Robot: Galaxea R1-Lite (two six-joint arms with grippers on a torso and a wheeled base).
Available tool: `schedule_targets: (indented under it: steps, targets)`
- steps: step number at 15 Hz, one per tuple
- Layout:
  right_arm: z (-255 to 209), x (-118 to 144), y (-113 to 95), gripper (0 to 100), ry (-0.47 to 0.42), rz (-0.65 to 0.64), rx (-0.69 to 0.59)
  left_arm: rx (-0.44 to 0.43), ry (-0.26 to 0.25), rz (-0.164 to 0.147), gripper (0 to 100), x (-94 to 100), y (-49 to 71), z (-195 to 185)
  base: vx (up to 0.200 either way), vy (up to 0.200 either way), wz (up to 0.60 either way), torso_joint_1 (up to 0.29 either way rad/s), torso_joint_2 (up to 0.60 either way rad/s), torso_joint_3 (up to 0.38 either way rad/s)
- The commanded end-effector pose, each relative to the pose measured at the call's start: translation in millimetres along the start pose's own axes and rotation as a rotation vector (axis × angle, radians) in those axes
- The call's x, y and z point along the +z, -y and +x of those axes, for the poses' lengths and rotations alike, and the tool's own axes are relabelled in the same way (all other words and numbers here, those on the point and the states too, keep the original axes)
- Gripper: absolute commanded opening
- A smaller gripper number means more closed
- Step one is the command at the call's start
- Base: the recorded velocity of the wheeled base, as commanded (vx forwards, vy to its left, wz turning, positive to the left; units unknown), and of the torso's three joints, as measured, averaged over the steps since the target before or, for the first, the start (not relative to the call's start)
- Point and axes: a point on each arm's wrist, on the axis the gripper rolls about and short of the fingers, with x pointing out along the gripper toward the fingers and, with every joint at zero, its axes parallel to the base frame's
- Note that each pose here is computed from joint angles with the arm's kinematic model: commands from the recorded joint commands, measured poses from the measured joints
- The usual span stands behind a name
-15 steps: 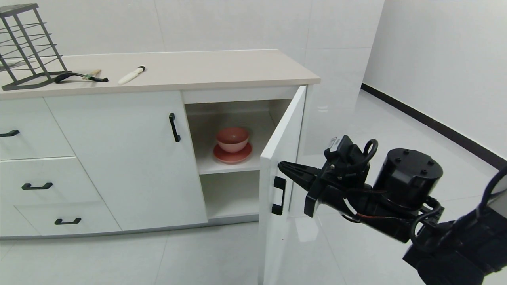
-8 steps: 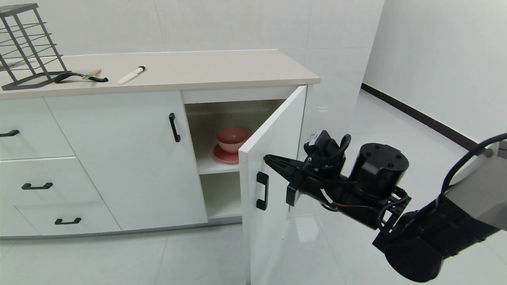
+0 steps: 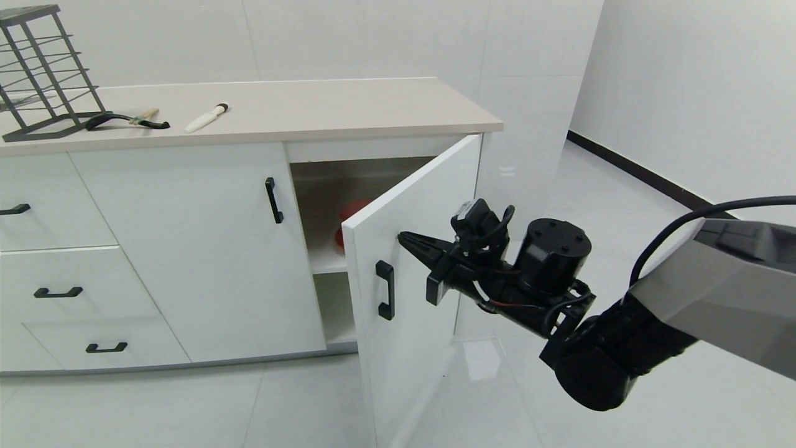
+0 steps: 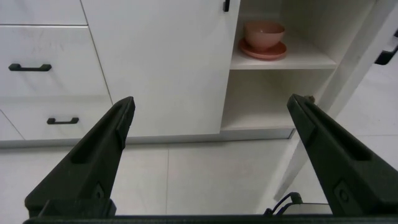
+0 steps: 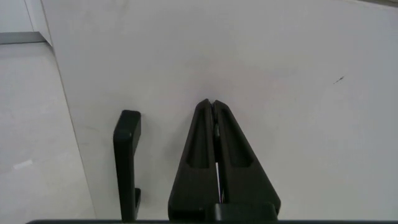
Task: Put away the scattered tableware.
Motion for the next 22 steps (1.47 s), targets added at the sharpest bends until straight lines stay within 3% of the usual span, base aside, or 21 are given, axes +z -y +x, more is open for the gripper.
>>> schedule_targets:
  steps: [1, 6, 12, 22]
  targets:
    - [10.8, -14.5, 1.8, 0, -0.009, 0.002, 0.001, 0.000, 0.001, 0.000, 100, 0.1, 0.0, 0.0, 0.000, 0.000, 0.00, 0.000, 0.00, 0.000]
    - [34.9, -23.6, 14.7, 0, 0.054, 0.002, -0.022, 0.000, 0.001, 0.000, 100, 0.1, 0.0, 0.0, 0.000, 0.000, 0.00, 0.000, 0.00, 0.000]
    - [60.5, -53.7, 35.3, 0, 0.089, -0.014, -0.062, 0.000, 0.001, 0.000, 100, 0.1, 0.0, 0.0, 0.000, 0.000, 0.00, 0.000, 0.00, 0.000]
    - [67.1, -65.4, 62.9, 0, 0.133, -0.020, -0.118, 0.000, 0.001, 0.000, 100, 0.1, 0.0, 0.0, 0.000, 0.000, 0.00, 0.000, 0.00, 0.000]
